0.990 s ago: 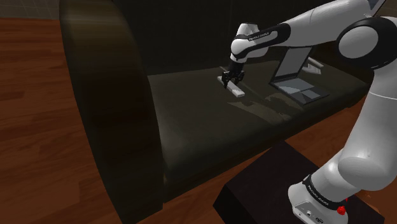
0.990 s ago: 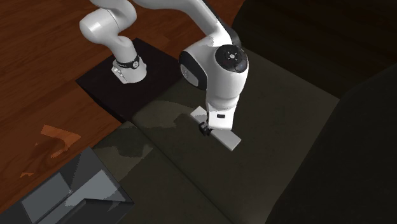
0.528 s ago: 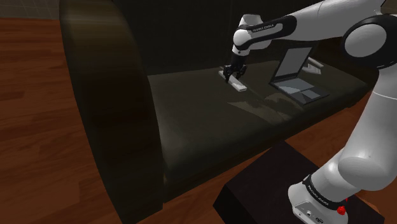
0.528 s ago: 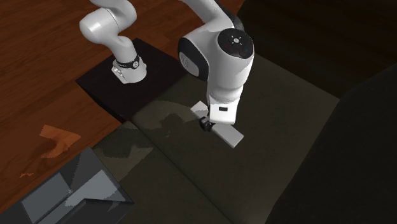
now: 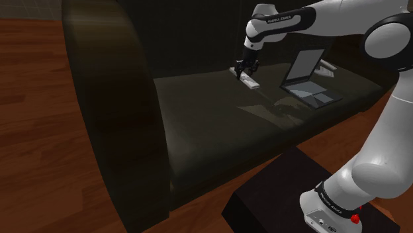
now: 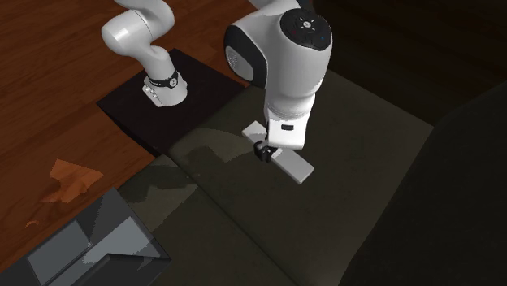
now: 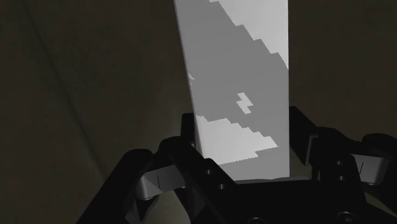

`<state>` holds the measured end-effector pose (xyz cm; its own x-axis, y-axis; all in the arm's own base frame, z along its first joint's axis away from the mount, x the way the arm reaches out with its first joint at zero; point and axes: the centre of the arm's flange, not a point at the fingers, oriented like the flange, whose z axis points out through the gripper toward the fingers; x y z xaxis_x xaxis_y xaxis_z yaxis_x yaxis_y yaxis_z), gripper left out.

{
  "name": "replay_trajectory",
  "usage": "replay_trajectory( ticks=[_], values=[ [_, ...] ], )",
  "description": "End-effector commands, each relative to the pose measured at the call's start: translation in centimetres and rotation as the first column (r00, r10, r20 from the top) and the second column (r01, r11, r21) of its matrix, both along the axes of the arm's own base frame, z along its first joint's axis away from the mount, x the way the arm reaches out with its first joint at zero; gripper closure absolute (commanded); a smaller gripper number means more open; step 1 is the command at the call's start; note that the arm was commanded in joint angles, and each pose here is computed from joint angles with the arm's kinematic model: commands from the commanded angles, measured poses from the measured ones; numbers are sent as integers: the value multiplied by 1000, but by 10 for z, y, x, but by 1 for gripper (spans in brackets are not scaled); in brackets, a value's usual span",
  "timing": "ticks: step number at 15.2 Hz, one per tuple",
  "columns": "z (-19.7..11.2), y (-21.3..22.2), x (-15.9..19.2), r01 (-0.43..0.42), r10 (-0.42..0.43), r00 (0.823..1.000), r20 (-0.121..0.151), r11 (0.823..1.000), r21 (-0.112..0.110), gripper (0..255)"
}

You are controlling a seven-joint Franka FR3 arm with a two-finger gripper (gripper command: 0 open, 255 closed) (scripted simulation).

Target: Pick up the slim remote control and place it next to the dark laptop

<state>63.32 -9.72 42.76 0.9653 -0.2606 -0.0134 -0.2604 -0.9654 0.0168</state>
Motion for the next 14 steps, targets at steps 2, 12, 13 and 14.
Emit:
replay_trajectory(
  ticks=[2, 12, 13, 14],
  values=[
    [17, 1, 1, 0, 0, 1000, 0, 1000, 0, 255],
    [70, 1, 1, 0, 0, 1000, 0, 1000, 0, 255],
    [75, 1, 1, 0, 0, 1000, 0, 1000, 0, 255],
    [81, 1, 1, 0, 0, 1000, 0, 1000, 0, 255]
  ],
)
